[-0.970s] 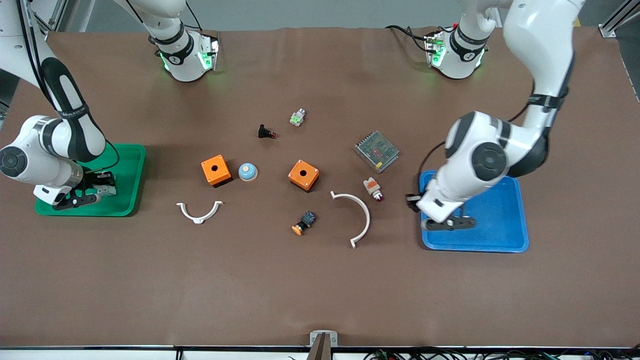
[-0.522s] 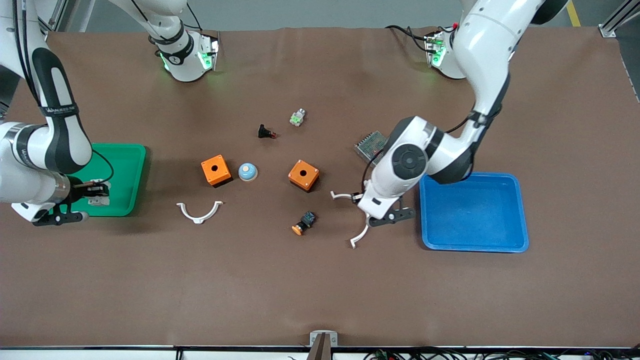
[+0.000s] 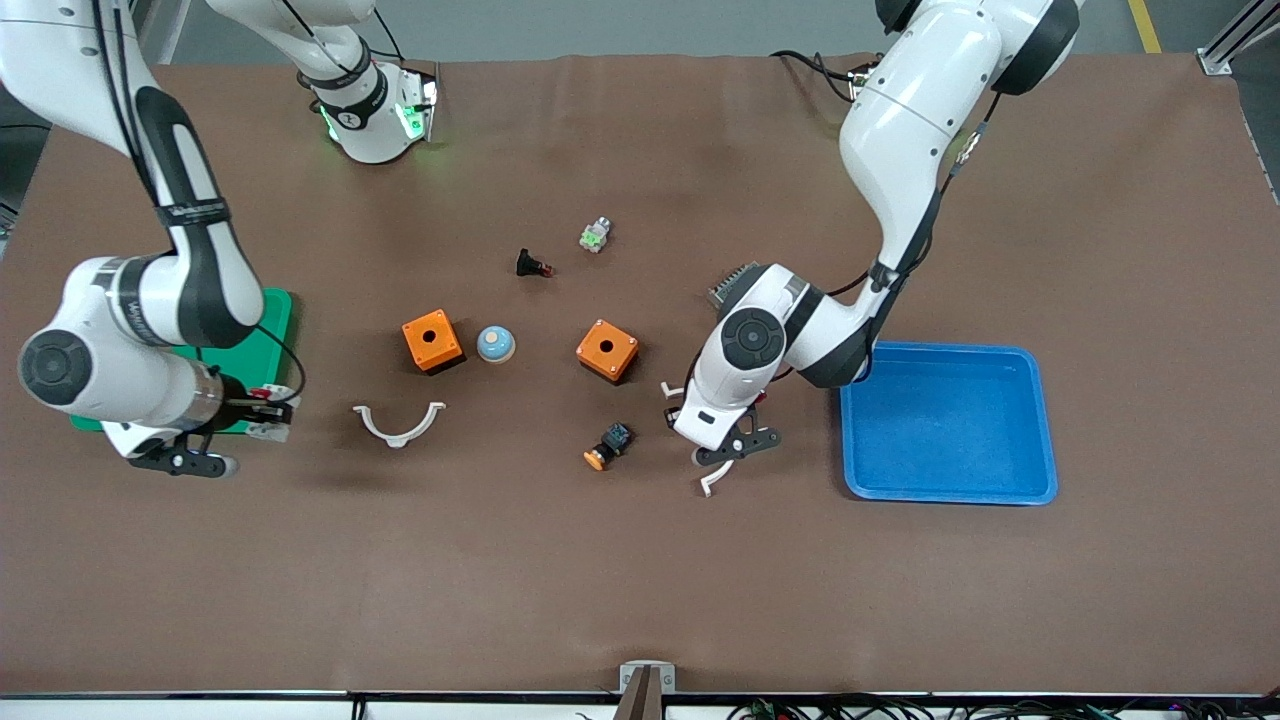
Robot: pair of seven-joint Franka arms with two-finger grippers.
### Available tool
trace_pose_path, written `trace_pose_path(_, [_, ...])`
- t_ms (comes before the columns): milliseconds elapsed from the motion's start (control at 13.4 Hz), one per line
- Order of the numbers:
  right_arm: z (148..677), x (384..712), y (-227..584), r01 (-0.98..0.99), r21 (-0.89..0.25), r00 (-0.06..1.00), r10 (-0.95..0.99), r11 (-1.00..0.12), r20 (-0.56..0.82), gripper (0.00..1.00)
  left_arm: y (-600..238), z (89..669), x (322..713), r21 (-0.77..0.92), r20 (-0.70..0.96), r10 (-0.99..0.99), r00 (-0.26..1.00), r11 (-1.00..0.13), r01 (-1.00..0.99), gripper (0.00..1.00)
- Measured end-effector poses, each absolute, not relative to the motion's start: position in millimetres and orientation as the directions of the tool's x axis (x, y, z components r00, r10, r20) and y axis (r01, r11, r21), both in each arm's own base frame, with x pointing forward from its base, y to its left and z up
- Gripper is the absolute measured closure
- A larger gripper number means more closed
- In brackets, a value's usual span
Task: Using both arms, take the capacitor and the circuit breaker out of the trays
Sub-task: 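Carry the capacitor with the left gripper beside the white clip while the right carries breaker, then release the capacitor with the left gripper and lift it away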
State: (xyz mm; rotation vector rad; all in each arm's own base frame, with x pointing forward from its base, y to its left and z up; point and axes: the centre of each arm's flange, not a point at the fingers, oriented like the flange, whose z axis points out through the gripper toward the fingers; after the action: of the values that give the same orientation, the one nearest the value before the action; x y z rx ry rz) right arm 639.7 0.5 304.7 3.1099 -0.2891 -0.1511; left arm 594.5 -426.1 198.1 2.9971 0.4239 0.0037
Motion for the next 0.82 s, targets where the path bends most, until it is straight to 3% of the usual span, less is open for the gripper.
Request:
trace_pose_path(224, [294.5,646.8,55.0,-0.280,0.011,0.960,-0.280,-0.960,-0.030,0.60,-425.8,194.1,595.4,0.114,-0.014,0.278,0.960,-0.954,0.278,0.62])
trace_pose_path(448, [281.9,647.3,110.9,-0.336,0.004,0.942,-0.336,-0.942,-0.013,0.60,-426.5,210.2,604.0,0.128,0.018,0.274,0.961,-0.954,0.270,0.34])
trace_pose_path(672, [260.5,643.1,173.5,-0.370,0.014,0.929,-0.370,-0.929,-0.026,0.60,-402.3,277.5,628.2,0.078,0.098,0.240,0.966,-0.969,0.233,0.04])
trace_pose_path(821, [240.6,638.5,198.1,-0.379,0.029,0.924,-0.380,-0.925,-0.043,0.60,-354.0,353.3,651.1,0.054,0.144,0.214,0.966,-0.977,0.208,0.00])
